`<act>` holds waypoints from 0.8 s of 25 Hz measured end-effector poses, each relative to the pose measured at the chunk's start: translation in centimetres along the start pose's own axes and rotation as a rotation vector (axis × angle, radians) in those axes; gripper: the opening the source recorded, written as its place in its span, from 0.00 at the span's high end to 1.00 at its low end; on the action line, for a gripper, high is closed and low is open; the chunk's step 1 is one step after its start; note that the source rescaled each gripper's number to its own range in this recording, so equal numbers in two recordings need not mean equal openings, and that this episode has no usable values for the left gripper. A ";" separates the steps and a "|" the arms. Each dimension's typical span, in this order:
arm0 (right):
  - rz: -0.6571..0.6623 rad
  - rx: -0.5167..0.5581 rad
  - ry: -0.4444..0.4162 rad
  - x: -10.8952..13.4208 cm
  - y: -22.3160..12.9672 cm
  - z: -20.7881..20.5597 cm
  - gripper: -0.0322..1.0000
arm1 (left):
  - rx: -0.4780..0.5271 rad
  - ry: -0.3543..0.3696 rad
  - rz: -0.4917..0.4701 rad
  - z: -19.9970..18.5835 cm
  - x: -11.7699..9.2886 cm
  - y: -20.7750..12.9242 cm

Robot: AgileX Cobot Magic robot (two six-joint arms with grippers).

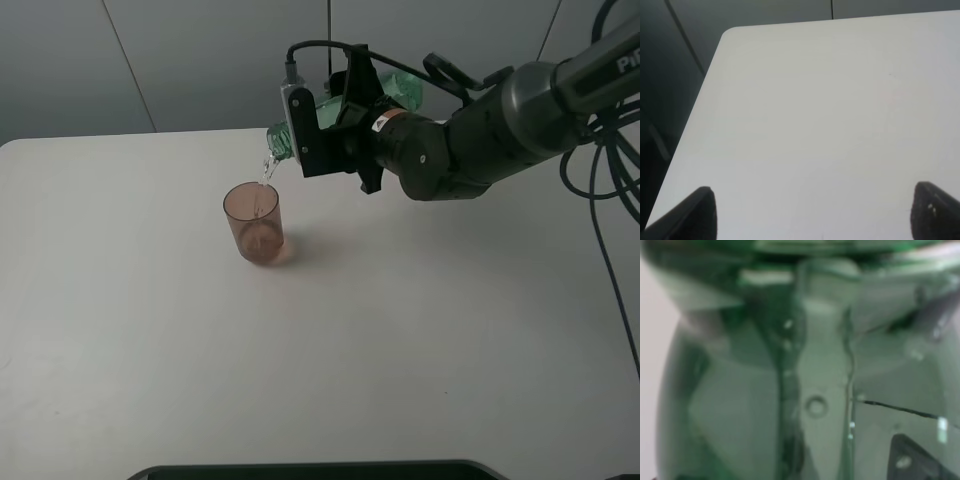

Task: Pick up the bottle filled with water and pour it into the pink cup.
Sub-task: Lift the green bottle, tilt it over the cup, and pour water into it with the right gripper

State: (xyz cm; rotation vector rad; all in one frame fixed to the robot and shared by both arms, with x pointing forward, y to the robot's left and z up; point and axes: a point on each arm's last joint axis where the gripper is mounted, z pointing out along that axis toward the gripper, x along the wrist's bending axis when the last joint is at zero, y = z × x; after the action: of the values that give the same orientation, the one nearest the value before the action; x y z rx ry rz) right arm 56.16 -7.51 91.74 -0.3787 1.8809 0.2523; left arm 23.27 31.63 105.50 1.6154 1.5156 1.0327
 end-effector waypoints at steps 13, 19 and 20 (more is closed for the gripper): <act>0.020 0.045 -0.019 -0.2 -0.4 0.0 0.97 | -0.001 0.009 -0.008 0.0 0.1 0.0; 0.002 0.053 -0.028 -0.4 -0.5 0.1 0.97 | -0.001 0.009 -0.008 0.0 0.1 0.0; -0.001 0.053 -0.027 -0.4 -0.5 0.1 0.97 | -0.001 0.009 -0.008 0.0 0.1 0.0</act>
State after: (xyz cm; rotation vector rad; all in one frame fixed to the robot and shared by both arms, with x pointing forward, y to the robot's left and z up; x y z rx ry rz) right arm 56.51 -7.86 92.09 -0.3387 1.8565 0.2054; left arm 23.27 31.71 105.52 1.6057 1.5258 1.0370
